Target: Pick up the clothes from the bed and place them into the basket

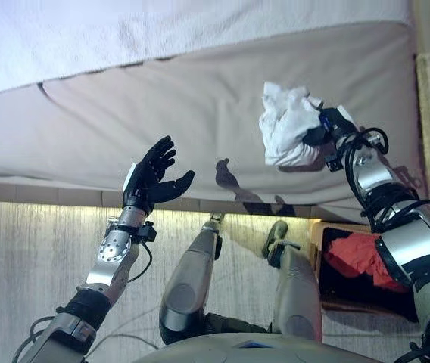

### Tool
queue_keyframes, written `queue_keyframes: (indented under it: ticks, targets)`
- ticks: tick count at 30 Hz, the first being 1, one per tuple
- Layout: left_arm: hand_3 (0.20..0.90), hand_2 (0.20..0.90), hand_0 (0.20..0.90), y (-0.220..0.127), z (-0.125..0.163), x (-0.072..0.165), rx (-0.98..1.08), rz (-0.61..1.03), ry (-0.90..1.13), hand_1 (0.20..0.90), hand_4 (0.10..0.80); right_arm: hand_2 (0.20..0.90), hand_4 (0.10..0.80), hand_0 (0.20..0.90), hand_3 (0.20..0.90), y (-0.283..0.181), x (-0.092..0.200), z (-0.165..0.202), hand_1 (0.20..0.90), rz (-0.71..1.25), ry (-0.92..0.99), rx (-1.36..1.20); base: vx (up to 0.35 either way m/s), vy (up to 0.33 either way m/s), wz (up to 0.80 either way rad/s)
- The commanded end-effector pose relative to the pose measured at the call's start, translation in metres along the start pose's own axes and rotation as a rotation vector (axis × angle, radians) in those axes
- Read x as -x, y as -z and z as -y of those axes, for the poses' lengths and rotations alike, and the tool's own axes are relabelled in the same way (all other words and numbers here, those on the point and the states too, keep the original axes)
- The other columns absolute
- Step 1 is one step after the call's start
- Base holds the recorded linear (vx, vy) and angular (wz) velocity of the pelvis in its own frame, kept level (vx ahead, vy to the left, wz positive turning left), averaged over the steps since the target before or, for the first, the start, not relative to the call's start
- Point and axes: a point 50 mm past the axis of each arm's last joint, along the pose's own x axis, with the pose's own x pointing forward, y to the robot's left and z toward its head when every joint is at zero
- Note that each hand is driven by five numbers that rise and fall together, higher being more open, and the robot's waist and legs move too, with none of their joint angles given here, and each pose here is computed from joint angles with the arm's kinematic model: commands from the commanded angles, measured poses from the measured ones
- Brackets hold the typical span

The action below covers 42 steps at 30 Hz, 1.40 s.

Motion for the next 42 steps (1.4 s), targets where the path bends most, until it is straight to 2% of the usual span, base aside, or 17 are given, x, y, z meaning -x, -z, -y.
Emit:
queue_keyframes:
  ticks: [1,3,5,10,18,25,30,42]
  targets:
    - [0.900,0.900,0.900,-0.017,-0.003,0.001,-0.046,0.096,0.013,0.900,0.800,0.300,0.100,0.300,0.200,-0.045,0.004,0.044,0.300,0.245,0.116,-0.043,0.117,0.026,-0.14]
    - [0.900,0.900,0.900,-0.008,-0.006,0.004,-0.112,0.033,-0.014,0.900,0.800,0.300,0.100,0.300,0.200,-0.041,0.008,0.045,0.300,0.261,0.110,-0.069,0.124,0.048,-0.22]
    - [0.900,0.900,0.900,0.003,-0.009,0.009,-0.095,-0.029,-0.025,0.900,0.800,0.300,0.100,0.300,0.200,-0.035,0.014,0.046,0.300,0.275,0.092,-0.090,0.124,0.054,-0.41]
    - [0.900,0.900,0.900,0.011,-0.013,0.015,-0.105,-0.079,-0.043,0.900,0.800,0.300,0.100,0.300,0.200,-0.017,0.025,0.044,0.300,0.274,0.085,-0.109,0.078,0.034,-0.26]
    - [0.900,0.900,0.900,0.031,-0.022,0.020,-0.087,-0.184,-0.075,0.900,0.800,0.300,0.100,0.300,0.200,0.045,0.061,0.070,0.300,0.157,0.166,-0.125,0.017,0.001,-0.33]
    - [0.900,0.900,0.900,0.039,-0.015,0.023,-0.086,-0.193,-0.043,0.900,0.800,0.300,0.100,0.300,0.200,0.079,0.091,0.087,0.300,0.105,0.236,-0.157,-0.017,-0.014,-0.33]
    - [0.900,0.900,0.900,0.037,-0.013,0.015,-0.088,-0.187,-0.029,0.900,0.800,0.300,0.100,0.300,0.200,0.106,0.111,0.089,0.300,0.036,0.239,-0.184,-0.030,-0.009,-0.37]
    - [0.900,0.900,0.900,0.032,0.002,-0.001,-0.089,-0.177,0.016,0.900,0.800,0.300,0.100,0.300,0.200,0.161,0.131,0.061,0.300,-0.160,0.200,-0.273,-0.013,-0.021,-0.26]
